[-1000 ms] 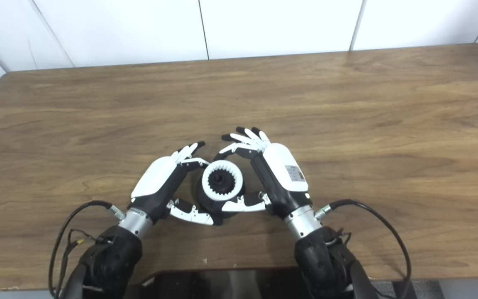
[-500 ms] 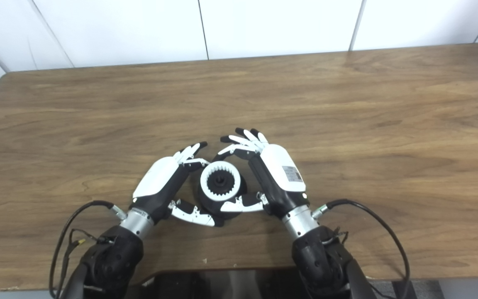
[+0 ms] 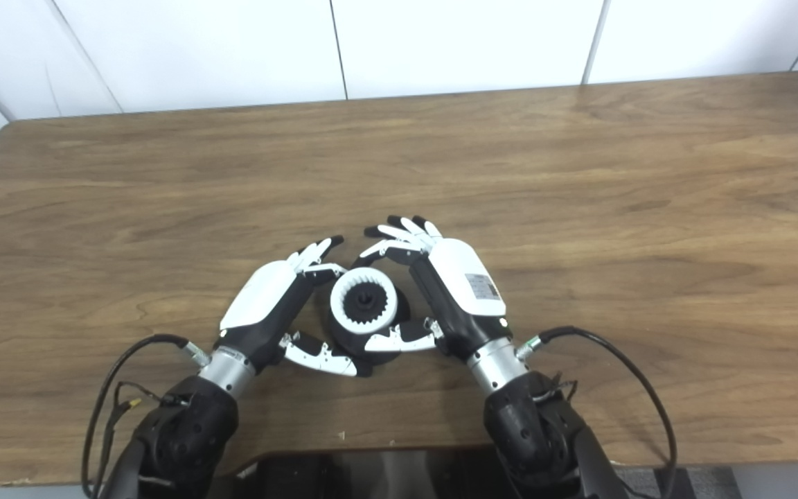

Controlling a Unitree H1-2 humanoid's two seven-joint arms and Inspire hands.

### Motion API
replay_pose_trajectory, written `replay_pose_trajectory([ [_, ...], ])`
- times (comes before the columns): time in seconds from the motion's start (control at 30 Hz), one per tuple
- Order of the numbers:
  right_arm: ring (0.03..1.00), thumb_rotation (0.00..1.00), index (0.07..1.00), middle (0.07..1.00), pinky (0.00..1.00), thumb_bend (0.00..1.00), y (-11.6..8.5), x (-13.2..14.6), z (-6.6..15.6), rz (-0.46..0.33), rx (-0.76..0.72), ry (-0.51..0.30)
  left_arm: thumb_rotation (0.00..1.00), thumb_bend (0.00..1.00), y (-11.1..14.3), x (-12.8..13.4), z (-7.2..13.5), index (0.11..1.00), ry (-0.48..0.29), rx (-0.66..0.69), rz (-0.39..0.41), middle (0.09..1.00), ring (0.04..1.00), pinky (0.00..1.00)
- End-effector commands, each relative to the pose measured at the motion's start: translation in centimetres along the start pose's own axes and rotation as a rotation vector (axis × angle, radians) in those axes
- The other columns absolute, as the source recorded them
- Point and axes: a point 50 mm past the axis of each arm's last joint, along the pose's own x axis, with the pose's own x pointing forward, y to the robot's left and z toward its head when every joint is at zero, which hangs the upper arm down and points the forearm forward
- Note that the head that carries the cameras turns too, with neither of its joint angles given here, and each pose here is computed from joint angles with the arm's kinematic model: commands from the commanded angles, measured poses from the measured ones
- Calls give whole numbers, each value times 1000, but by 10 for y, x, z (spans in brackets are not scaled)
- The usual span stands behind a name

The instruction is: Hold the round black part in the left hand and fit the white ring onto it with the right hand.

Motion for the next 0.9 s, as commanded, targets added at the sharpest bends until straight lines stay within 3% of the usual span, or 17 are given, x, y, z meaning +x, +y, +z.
replay_pose_trajectory([
  [0.0,987,528,864,958,948,973,-7,-1,6,36,-33,-14,394,1000,15,4,13,629,-63,24,67,1000,1000,1000],
  [0.07,998,551,947,990,943,996,-10,-3,5,59,-43,-15,358,1000,16,4,13,629,-61,24,67,1000,1000,1000],
  [0.17,1000,539,994,999,930,1000,-14,-4,5,81,-48,-15,310,1000,16,4,13,628,-59,17,69,1000,1000,1000],
  [0.63,1000,553,1000,1000,955,1000,-24,-2,5,139,-56,-7,308,1000,18,4,11,629,-61,26,70,1000,1000,1000],
  [0.87,1000,470,1000,1000,945,1000,-36,-3,-3,135,-50,13,310,1000,18,5,10,628,-59,26,73,1000,1000,1000],
])
